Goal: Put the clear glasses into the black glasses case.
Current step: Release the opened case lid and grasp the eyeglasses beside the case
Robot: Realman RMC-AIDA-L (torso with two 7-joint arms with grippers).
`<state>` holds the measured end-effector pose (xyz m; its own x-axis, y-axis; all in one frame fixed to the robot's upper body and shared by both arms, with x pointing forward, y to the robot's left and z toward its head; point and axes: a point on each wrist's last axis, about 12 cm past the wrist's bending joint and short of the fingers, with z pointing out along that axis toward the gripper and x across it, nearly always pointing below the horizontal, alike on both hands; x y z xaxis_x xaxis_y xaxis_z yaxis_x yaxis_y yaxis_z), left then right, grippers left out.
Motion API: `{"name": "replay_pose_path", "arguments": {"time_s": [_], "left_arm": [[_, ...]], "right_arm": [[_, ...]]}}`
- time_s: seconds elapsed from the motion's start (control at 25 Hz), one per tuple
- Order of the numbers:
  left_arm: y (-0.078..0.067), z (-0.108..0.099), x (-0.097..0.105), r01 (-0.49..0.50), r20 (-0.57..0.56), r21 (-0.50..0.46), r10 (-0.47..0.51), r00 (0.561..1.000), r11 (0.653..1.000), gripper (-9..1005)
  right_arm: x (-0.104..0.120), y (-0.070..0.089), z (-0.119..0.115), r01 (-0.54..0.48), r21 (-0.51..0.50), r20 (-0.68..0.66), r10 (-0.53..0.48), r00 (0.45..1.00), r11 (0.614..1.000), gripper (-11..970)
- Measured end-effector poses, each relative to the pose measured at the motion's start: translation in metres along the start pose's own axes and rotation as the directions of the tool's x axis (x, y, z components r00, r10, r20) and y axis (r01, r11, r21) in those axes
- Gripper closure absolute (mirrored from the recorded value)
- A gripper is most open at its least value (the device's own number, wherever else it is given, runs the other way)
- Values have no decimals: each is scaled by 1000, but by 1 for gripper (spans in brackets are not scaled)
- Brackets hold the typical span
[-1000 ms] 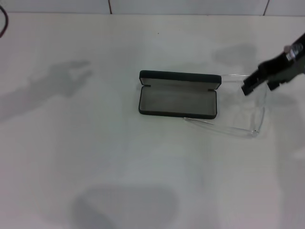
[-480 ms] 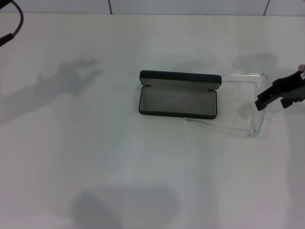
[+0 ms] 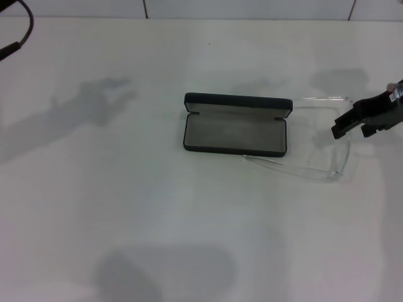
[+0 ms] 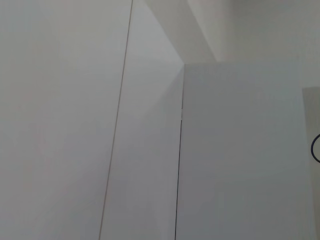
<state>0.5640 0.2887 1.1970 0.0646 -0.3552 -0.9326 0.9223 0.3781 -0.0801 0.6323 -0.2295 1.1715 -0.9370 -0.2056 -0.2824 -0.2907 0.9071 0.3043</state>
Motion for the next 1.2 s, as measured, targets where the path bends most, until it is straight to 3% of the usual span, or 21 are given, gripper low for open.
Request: {"name": "replay_pose_path", "arguments": {"time_s": [0.84,1.2], "left_arm": [[-2,-1,4,2,12,-7,-2,1000,1000,692],[-2,-2,5,12,17,-17,-11,1000,1000,699]], "right_arm": [[0,-5,8,23,90,-51,-19,998,996,332],[7,-13,0,11,117,-67,-4,998,993,417]]}}
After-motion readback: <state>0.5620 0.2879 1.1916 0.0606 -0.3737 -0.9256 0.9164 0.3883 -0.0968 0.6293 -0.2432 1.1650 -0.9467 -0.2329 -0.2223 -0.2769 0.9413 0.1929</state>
